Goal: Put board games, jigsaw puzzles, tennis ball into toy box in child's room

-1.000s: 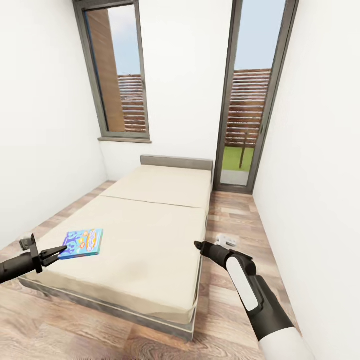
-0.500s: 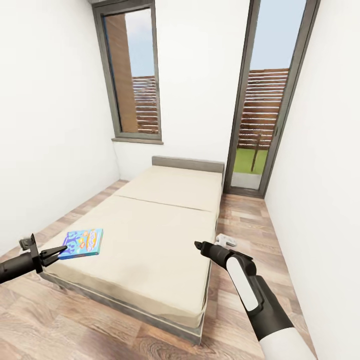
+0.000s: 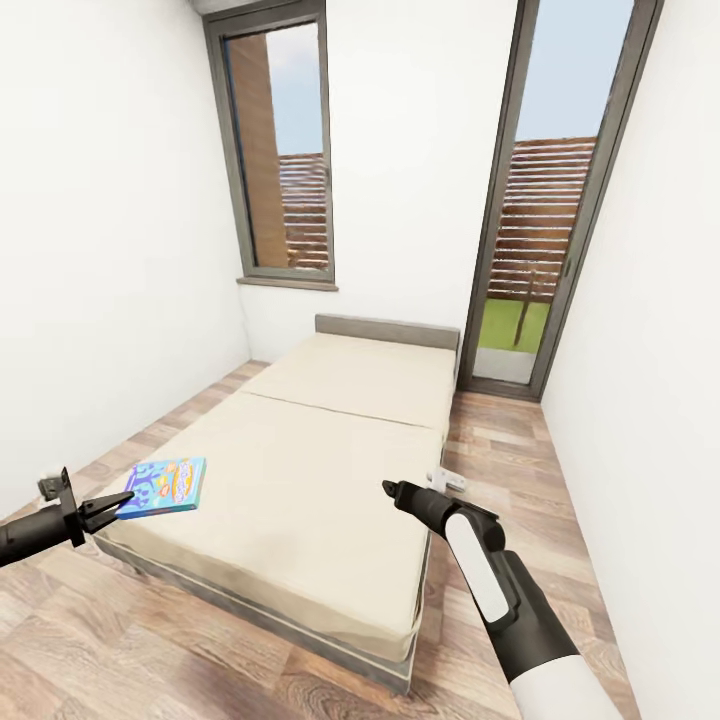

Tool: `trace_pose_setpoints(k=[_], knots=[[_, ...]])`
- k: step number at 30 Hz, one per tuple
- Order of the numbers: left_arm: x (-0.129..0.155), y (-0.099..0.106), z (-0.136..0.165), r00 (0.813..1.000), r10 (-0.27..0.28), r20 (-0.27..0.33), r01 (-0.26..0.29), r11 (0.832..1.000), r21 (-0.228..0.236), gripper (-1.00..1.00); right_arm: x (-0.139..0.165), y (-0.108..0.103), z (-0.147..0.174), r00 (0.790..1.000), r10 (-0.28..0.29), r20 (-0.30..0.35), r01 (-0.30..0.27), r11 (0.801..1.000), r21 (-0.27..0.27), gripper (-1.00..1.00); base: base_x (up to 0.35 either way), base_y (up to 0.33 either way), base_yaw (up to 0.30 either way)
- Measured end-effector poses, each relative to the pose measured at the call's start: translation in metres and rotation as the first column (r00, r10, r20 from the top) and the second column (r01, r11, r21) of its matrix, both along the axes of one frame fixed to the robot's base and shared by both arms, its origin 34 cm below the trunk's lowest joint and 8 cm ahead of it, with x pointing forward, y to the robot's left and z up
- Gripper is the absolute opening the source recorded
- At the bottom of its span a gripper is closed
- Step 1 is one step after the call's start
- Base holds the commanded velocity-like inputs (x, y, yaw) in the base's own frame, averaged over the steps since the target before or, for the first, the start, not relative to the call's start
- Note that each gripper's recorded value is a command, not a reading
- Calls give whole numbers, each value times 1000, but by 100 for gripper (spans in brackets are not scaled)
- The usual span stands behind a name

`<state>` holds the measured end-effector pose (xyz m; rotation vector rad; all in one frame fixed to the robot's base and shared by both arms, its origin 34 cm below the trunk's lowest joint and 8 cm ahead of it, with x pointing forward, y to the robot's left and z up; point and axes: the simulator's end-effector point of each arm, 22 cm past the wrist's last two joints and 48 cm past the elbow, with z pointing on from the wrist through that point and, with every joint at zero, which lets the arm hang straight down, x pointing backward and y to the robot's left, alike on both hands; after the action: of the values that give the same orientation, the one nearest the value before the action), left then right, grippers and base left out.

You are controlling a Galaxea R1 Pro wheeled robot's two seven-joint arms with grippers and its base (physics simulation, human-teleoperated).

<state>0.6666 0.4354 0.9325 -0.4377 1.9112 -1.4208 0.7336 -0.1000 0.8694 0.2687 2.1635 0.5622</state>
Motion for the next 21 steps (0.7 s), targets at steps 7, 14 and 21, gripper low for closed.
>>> trace_pose_setpoints(k=[7, 14, 21], knots=[[0, 1, 3, 1000, 1, 2, -1, 1000, 0, -100, 0, 0, 2, 1000, 0, -1, 0, 1000, -4, 100, 0, 0, 39], [-1, 3, 15, 1000, 4, 2, -4, 1000, 2, -100, -2, 5, 11, 1000, 11, -4, -11, 1000, -10, 100, 0, 0, 254], [-1, 4, 26, 1000, 5, 1, -5, 1000, 4, -100, -4, 9, 15, 1000, 19, -16, -20, 1000, -17, 100, 0, 0, 289]])
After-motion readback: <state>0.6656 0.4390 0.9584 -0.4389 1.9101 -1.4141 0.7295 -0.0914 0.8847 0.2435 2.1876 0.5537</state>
